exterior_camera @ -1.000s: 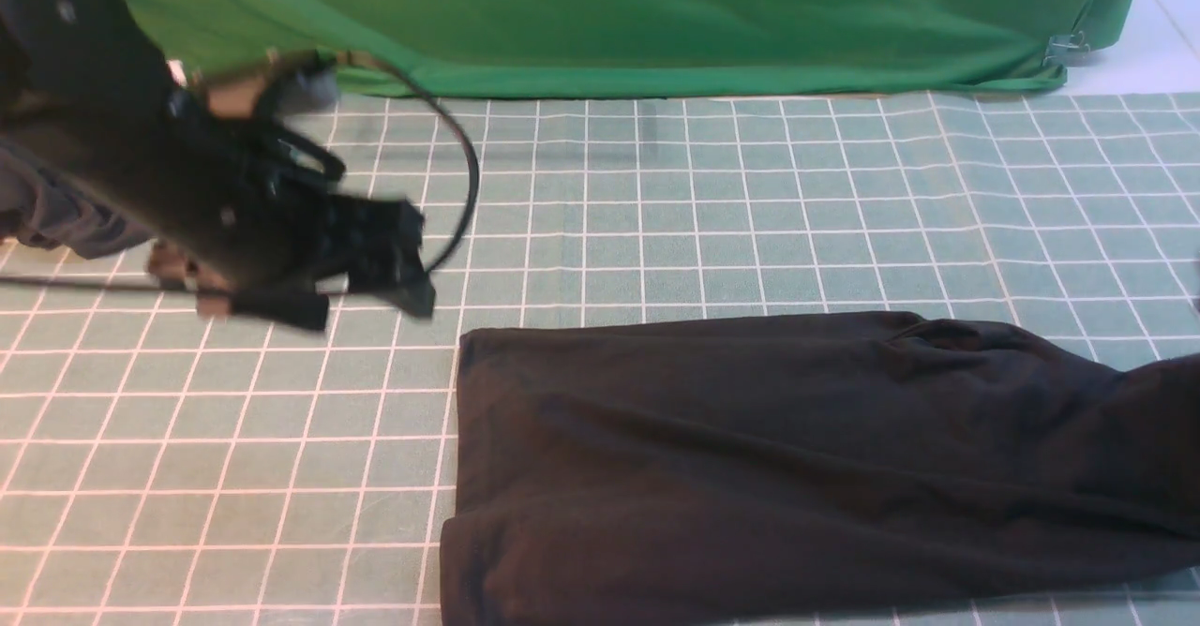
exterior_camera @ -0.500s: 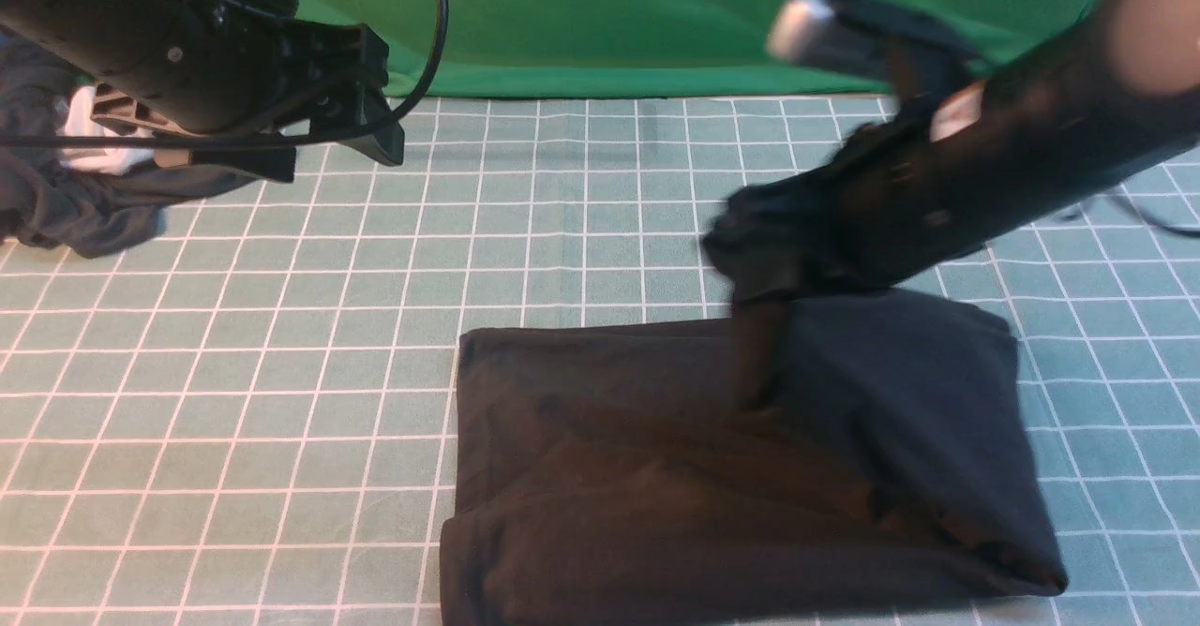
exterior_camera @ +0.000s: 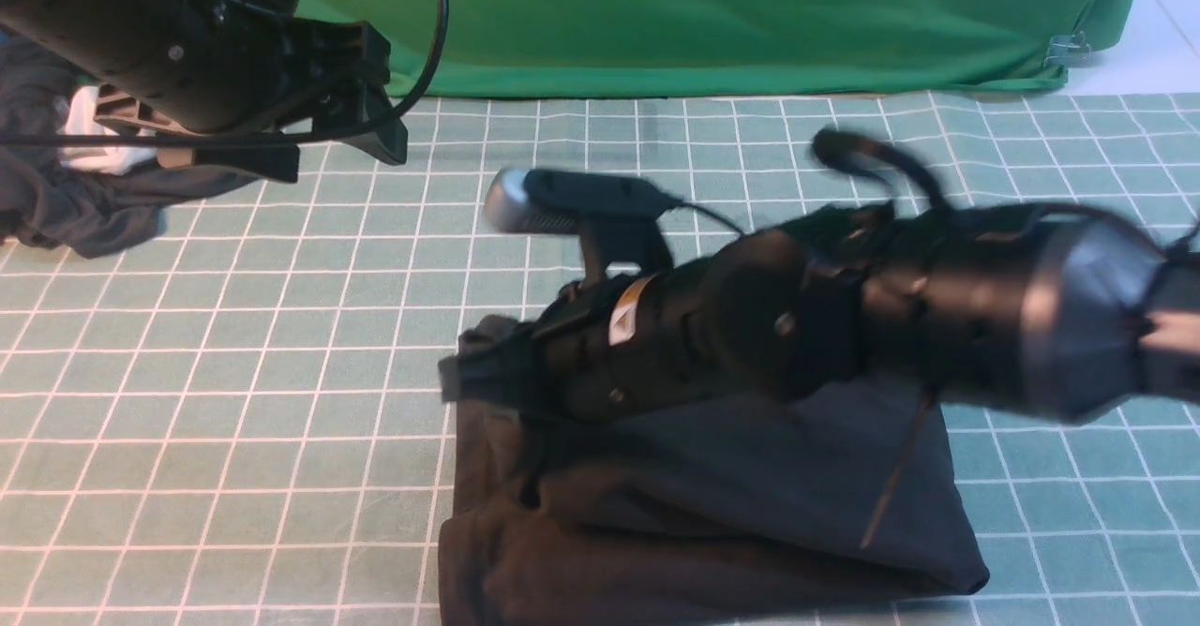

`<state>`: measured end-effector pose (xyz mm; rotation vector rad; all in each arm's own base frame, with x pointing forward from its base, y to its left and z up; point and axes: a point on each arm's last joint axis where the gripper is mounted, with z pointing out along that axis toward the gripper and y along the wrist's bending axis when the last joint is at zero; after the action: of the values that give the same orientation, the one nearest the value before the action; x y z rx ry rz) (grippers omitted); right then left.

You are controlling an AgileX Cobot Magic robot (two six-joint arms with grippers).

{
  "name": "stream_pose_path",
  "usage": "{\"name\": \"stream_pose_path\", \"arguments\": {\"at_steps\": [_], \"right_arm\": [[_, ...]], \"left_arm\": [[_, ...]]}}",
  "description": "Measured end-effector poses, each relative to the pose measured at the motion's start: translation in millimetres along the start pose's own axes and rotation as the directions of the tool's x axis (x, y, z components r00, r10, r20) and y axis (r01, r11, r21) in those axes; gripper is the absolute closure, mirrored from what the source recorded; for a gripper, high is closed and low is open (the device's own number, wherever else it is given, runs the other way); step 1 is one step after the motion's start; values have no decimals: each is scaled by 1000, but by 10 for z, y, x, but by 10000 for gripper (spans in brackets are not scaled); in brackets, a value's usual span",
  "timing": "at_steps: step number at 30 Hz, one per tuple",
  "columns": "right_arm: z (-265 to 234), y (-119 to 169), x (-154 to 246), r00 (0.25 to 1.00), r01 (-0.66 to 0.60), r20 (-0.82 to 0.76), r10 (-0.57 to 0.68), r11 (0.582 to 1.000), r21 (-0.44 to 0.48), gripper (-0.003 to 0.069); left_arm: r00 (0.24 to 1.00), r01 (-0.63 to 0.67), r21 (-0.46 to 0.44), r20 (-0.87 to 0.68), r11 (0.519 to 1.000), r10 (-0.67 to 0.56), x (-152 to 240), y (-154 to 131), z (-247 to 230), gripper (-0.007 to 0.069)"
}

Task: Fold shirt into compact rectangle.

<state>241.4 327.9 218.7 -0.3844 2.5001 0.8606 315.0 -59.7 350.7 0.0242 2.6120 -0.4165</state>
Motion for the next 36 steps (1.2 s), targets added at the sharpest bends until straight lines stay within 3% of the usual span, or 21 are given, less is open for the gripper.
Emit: {"name": "stream_pose_path", "arguments": {"at_steps": [2, 7, 8, 9, 11, 13, 15, 16, 17, 18, 21, 25, 29, 33, 36], "right_arm": [[84, -7, 42, 1000, -2, -5, 2, 1000, 5, 515], [30, 10, 21, 1000, 9, -1, -9, 1000, -2, 206], [22, 14, 22, 1000, 12, -3, -12, 1000, -2, 206], [-72, 18, -16, 999, 43, -15, -43, 999, -5, 143], [-243, 7, -92, 995, 93, -34, -93, 996, -8, 124], [-414, -12, -151, 990, 130, -57, -130, 991, -10, 154], [-664, -128, -233, 978, 183, -101, -181, 983, 11, 268], [-690, -137, -252, 979, 184, -93, -183, 983, 12, 282], [-939, -271, -303, 965, 228, -144, -219, 973, 49, 430], [-1083, -323, -329, 960, 246, -154, -233, 967, 66, 496], [-1557, -538, -401, 950, 285, -179, -257, 946, 154, 610], [-2270, -691, -413, 952, 307, -110, -287, 906, 293, 629], [-3072, -712, -263, 933, 302, 35, -357, 835, 459, 631], [-3601, -635, -2, 893, 295, 133, -430, 782, 549, 631], [-3841, -583, 257, 860, 293, 194, -472, 768, 569, 632]], "left_arm": [[1000, 1, 0, 0, 1000, -1, 0, 0, 0, 76], [1000, 13, 0, 0, 1000, -13, 0, 0, 0, 76], [1000, 13, 0, 0, 1000, -13, 0, 0, 0, 76], [1000, 18, 0, -1, 1000, -18, 1, 0, 0, 76], [1000, 22, 0, -6, 1000, -22, 5, 0, 0, 76], [1000, 25, 0, -8, 1000, -25, 7, 0, 0, 76], [999, 31, -1, -10, 1000, -31, 9, 0, 0, 76], [999, 31, -1, -10, 1000, -31, 9, 0, 0, 76], [999, 37, -1, -11, 999, -37, 10, 0, 0, 76], [999, 41, -1, -12, 999, -41, 12, 1, 2, 76], [999, 46, -1, -12, 999, -46, 12, 1, 2, 76], [999, 47, -1, -12, 999, -47, 12, 1, 2, 76], [999, 47, -1, -12, 999, -47, 12, 1, 2, 76], [999, 50, 2, -12, 999, -50, 12, -2, 2, 76], [999, 52, 6, -12, 999, -52, 12, -5, 2, 76]]}}
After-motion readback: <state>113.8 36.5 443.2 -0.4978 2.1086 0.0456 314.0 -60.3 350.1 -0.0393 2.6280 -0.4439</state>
